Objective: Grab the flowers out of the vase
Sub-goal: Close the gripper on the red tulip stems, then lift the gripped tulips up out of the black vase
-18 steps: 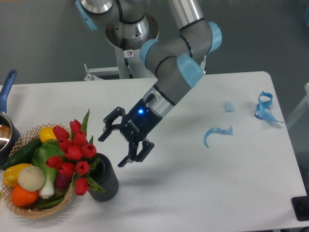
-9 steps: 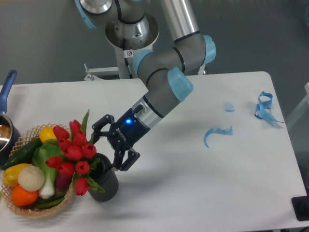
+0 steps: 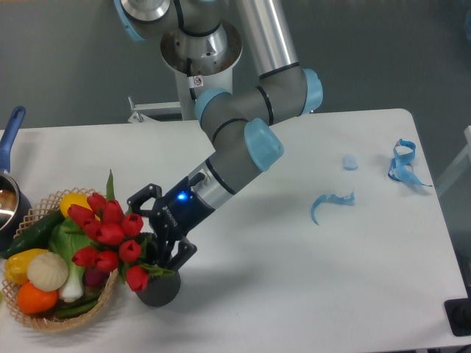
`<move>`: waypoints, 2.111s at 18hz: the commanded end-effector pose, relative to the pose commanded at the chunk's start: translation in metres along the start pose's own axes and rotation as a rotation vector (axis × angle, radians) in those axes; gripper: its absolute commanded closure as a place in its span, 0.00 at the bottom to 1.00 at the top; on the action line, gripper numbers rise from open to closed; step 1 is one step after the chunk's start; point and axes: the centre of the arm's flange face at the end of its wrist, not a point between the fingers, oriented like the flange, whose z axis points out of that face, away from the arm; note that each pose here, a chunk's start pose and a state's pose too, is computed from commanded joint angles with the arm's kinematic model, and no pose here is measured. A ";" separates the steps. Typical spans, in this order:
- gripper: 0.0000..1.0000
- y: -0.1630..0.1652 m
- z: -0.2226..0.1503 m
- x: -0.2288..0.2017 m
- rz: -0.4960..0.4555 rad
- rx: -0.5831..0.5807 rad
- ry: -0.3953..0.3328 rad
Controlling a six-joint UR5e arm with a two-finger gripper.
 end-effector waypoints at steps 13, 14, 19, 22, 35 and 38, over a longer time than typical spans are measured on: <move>0.95 -0.028 -0.023 0.009 -0.033 0.029 -0.026; 0.95 -0.031 -0.024 0.009 -0.050 0.032 -0.027; 0.92 -0.069 -0.053 0.017 -0.097 0.094 -0.049; 0.92 -0.088 -0.068 0.016 -0.103 0.107 -0.071; 0.92 -0.165 -0.116 0.002 -0.135 0.179 -0.119; 0.92 -0.167 -0.128 -0.002 -0.130 0.197 -0.129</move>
